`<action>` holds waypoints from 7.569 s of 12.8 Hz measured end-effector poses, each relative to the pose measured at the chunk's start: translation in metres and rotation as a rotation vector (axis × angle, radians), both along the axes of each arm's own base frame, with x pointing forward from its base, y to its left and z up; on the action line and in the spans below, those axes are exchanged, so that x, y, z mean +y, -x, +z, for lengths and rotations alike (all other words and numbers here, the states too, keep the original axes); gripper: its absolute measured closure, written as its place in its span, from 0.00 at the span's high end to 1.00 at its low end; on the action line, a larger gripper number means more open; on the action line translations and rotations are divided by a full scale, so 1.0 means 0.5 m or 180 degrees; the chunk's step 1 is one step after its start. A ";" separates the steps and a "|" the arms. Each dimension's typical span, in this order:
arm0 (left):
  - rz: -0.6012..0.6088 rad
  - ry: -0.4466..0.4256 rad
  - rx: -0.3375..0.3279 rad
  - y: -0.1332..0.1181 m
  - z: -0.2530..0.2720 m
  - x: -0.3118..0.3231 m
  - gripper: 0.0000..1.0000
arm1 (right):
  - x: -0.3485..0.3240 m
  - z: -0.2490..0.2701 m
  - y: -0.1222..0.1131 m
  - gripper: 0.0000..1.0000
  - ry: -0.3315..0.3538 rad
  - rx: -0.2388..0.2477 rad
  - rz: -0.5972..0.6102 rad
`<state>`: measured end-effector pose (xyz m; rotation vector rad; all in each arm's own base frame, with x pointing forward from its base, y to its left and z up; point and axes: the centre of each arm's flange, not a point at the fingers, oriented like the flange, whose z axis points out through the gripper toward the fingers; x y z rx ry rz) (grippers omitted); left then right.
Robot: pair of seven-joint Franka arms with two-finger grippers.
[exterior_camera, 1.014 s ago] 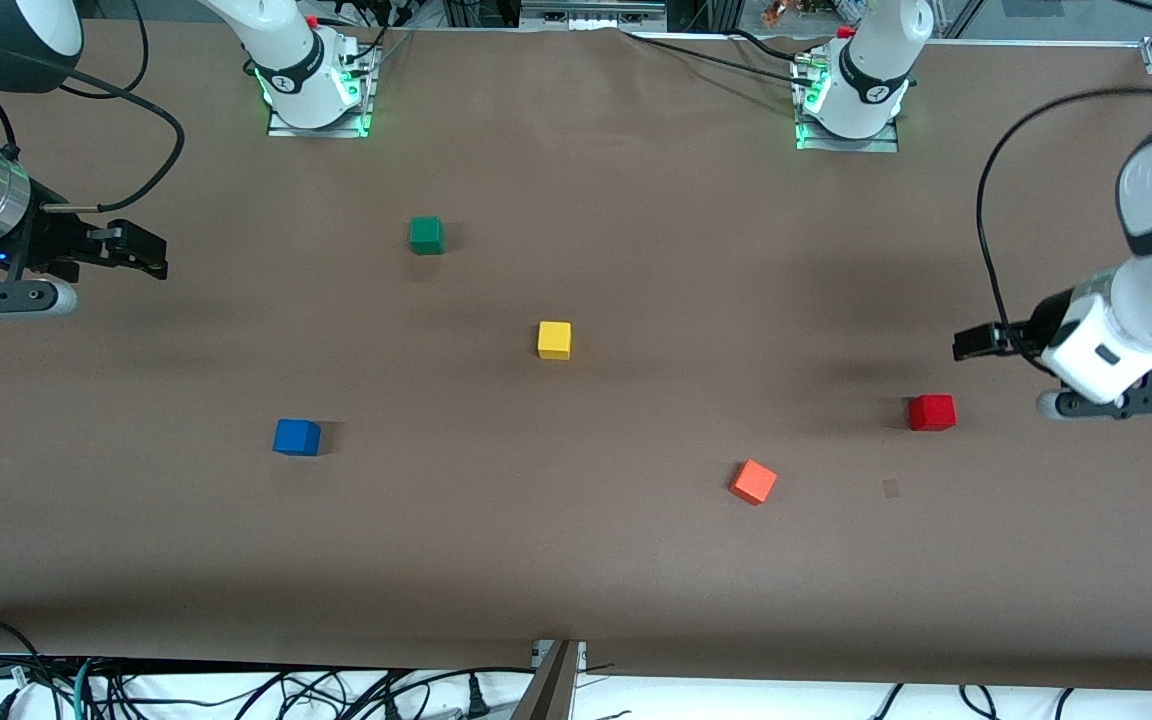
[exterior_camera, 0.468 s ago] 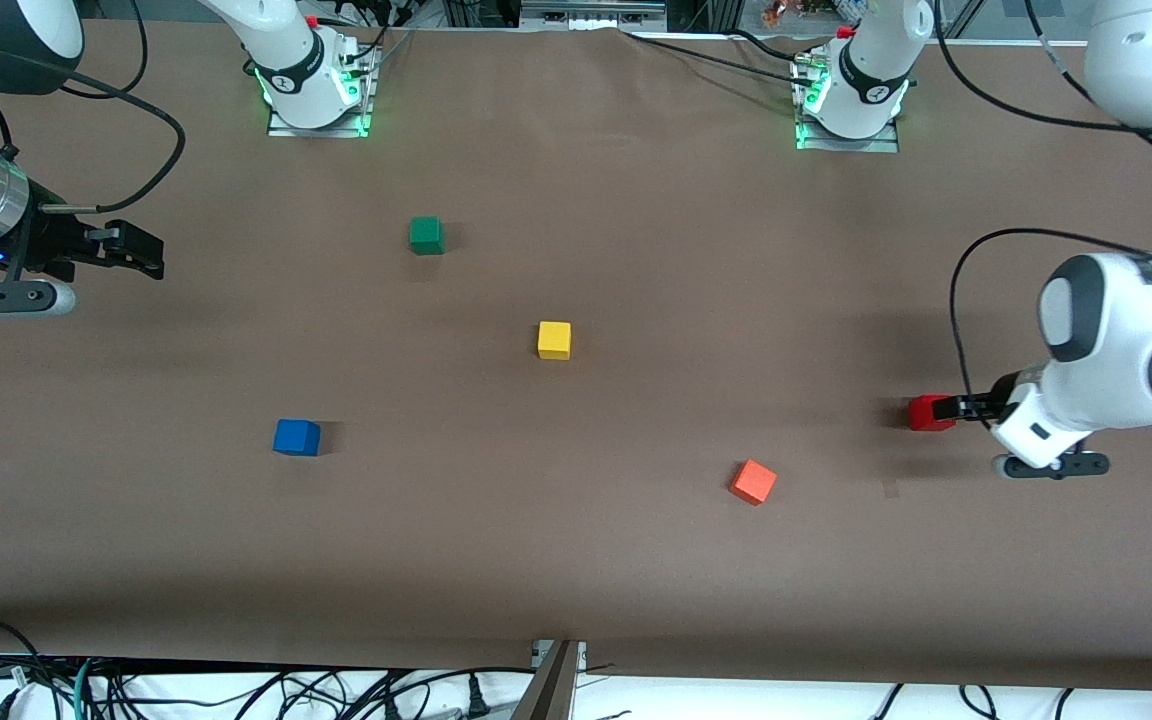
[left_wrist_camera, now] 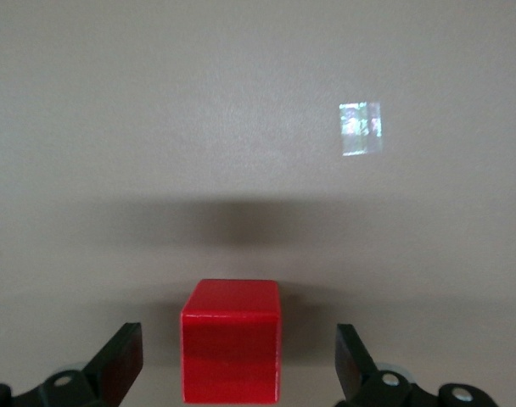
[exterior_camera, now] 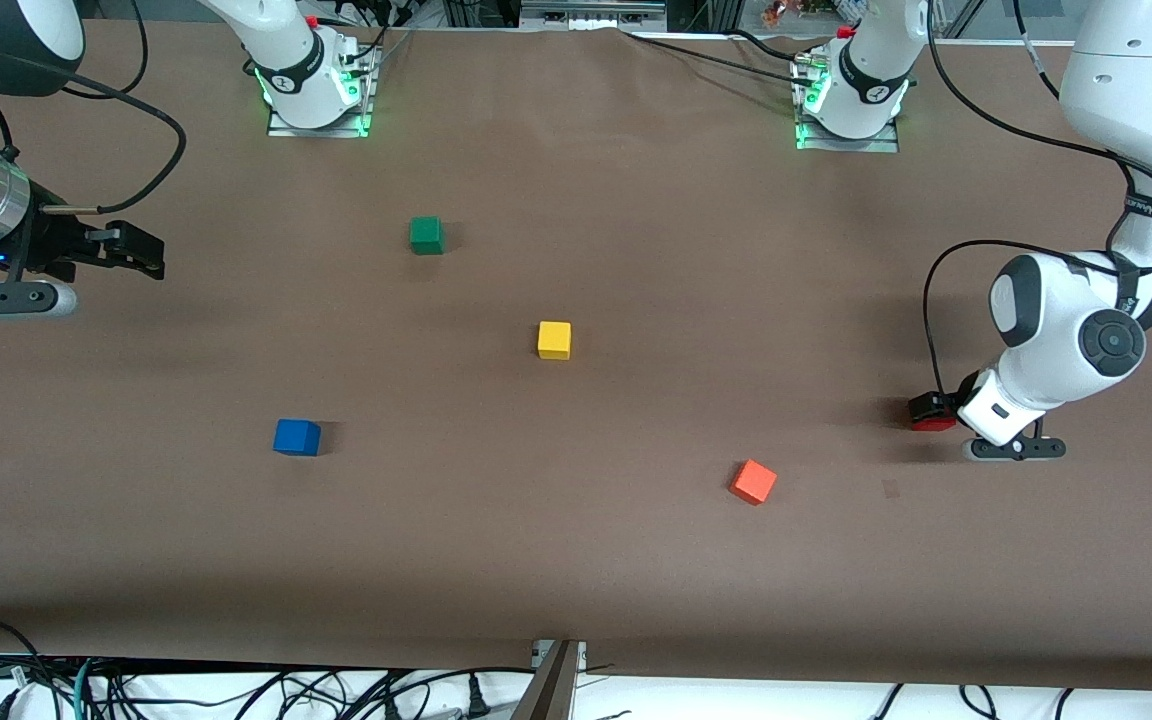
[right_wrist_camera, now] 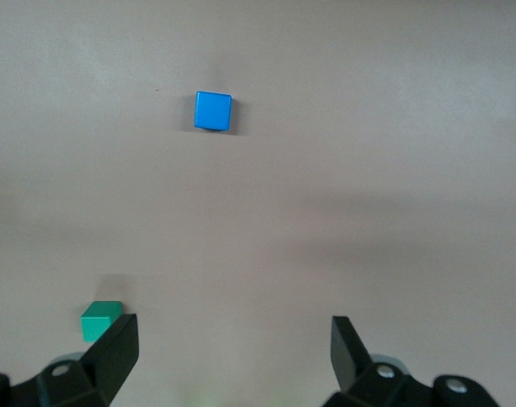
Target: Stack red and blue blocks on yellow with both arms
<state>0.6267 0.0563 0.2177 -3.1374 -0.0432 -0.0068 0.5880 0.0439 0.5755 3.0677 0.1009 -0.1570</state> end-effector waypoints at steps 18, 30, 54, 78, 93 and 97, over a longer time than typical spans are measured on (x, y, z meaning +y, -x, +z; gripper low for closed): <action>-0.0024 0.0251 -0.0190 -0.013 0.138 -0.229 0.56 | -0.001 -0.008 -0.003 1.00 0.0004 0.0021 -0.0004; 0.0054 0.0359 -0.0052 0.204 0.156 -1.066 0.56 | -0.002 -0.009 -0.004 1.00 0.0005 0.0026 -0.0007; -0.0040 -0.0002 -0.0070 0.274 0.069 -1.229 0.56 | -0.005 -0.010 -0.004 1.00 0.0006 0.0027 -0.0015; 0.0586 0.0035 -0.0338 0.015 0.369 -0.985 1.00 | -0.006 -0.010 -0.004 1.00 0.0006 0.0029 -0.0018; 0.0608 0.0066 -0.0459 -0.096 0.736 -0.409 1.00 | -0.006 -0.012 -0.005 1.00 0.0007 0.0038 -0.0019; 0.0644 -0.0009 -0.0488 -0.044 0.806 -0.327 1.00 | -0.006 -0.014 -0.005 1.00 0.0009 0.0043 -0.0019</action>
